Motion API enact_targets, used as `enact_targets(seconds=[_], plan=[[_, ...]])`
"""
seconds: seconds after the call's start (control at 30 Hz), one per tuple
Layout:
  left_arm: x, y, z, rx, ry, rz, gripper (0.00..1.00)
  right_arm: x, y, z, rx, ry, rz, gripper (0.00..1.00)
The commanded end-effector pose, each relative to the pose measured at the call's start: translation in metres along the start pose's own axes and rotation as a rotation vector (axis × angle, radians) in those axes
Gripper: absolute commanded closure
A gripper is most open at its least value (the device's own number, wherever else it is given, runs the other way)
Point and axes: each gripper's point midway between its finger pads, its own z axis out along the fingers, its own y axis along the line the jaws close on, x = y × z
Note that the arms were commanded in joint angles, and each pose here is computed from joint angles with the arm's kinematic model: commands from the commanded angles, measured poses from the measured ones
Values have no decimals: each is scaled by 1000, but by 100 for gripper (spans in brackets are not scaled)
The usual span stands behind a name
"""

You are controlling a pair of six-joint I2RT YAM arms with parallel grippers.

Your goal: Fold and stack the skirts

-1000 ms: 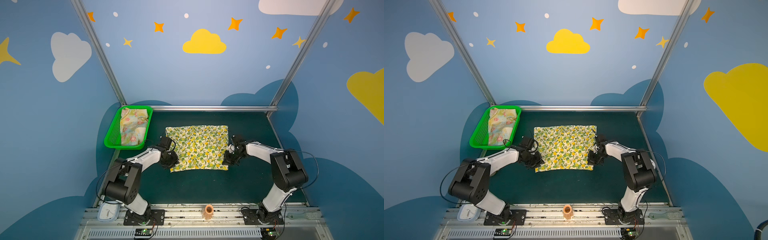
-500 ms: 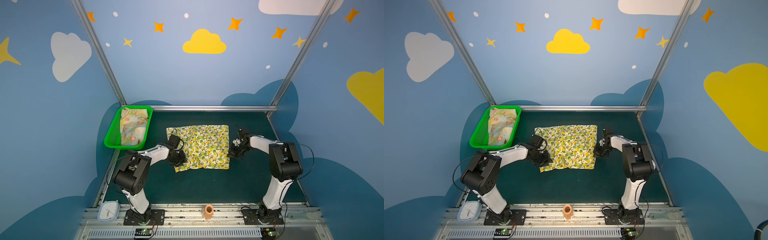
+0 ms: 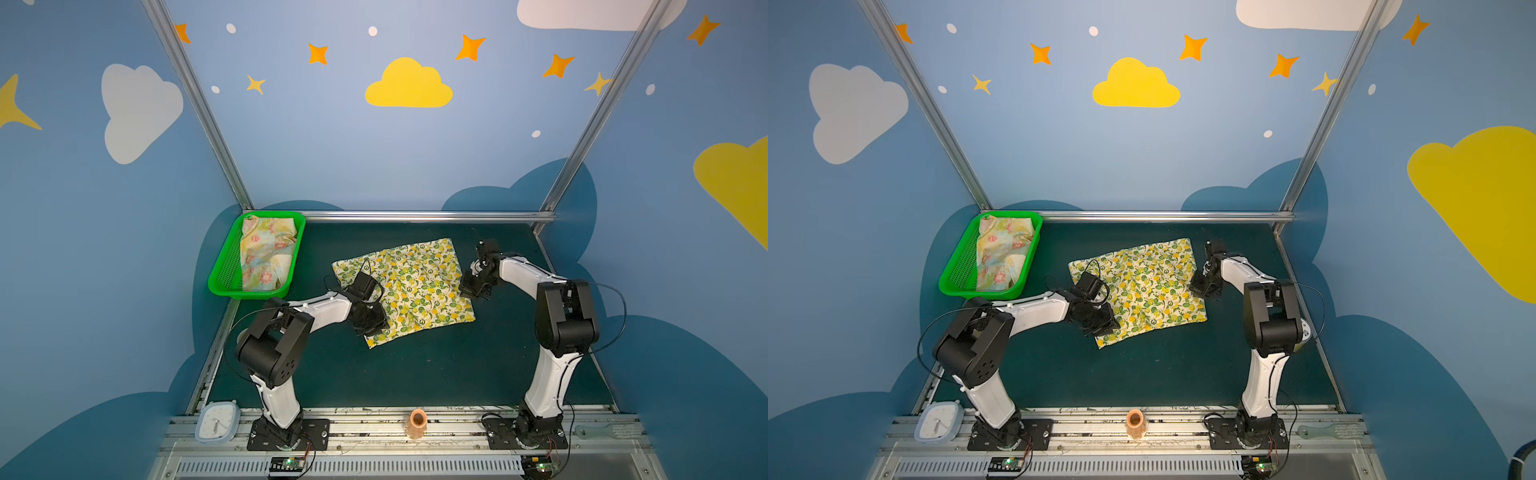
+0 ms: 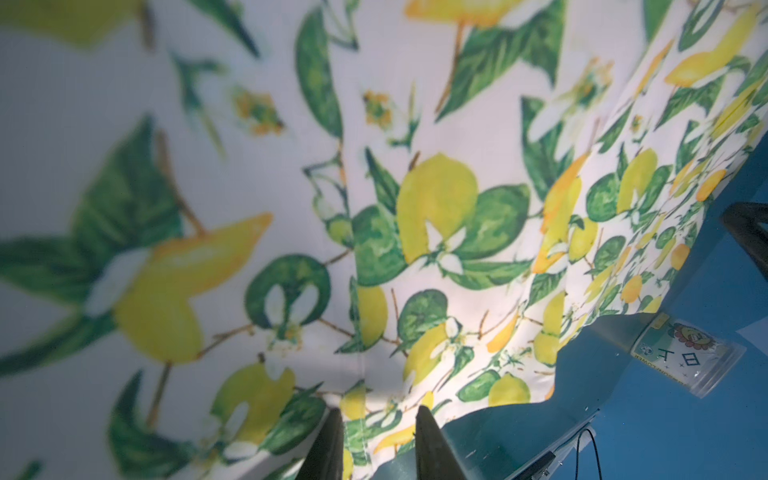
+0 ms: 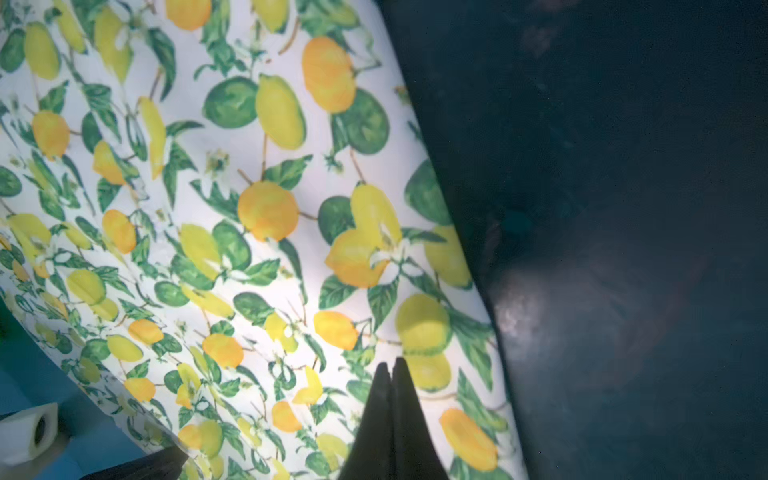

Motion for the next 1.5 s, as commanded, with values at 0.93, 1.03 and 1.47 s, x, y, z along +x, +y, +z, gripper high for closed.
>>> enact_targets(seconds=[0.93,1.03,1.47], plan=[[2,38,1,-138,74,5,69,9,-35,34,174,31,82,100],[16,31,10,-120,90,1,69,-4,-35,34,165,17,91,100],[54,-15,48,-43,145,52,69,3,19,-28,80,-89,-105,100]])
